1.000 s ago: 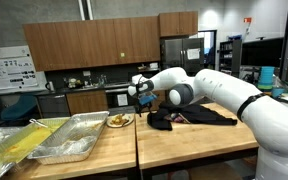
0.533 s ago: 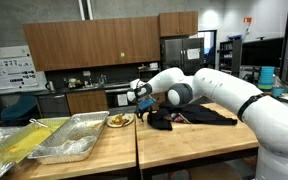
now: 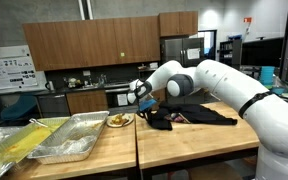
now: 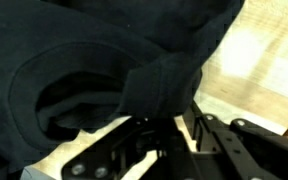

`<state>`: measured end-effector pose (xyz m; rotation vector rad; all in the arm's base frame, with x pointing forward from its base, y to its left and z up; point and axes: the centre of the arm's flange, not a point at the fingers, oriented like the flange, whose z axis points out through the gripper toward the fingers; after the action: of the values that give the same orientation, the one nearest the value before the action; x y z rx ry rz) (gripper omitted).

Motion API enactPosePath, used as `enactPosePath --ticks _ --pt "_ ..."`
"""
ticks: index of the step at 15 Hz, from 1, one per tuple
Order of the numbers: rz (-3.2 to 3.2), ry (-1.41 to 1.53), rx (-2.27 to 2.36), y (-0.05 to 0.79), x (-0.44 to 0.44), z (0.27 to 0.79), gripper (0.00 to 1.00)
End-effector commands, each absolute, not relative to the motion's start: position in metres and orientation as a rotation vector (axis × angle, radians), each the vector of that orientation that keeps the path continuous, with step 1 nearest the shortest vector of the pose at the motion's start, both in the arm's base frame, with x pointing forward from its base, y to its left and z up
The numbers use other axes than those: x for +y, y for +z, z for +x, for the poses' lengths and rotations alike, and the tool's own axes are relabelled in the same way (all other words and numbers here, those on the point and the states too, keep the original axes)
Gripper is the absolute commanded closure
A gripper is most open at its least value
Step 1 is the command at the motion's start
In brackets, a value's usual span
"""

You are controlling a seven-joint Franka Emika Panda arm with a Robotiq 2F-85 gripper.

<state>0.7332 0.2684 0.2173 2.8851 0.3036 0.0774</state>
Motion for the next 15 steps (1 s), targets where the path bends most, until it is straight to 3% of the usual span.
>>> enactPosePath --ticks 1,11,12,15 --pt "2.862 0.185 0.277 0.249 0.247 0.671 1.0" --pt "2.77 0.517 0.162 0.345 0.227 0.643 1.0" --pt "2.76 0.466 0.169 0.347 0.225 0.64 0.74" --pt "2.771 0.351 0.24 0.345 0.219 0.621 0.63"
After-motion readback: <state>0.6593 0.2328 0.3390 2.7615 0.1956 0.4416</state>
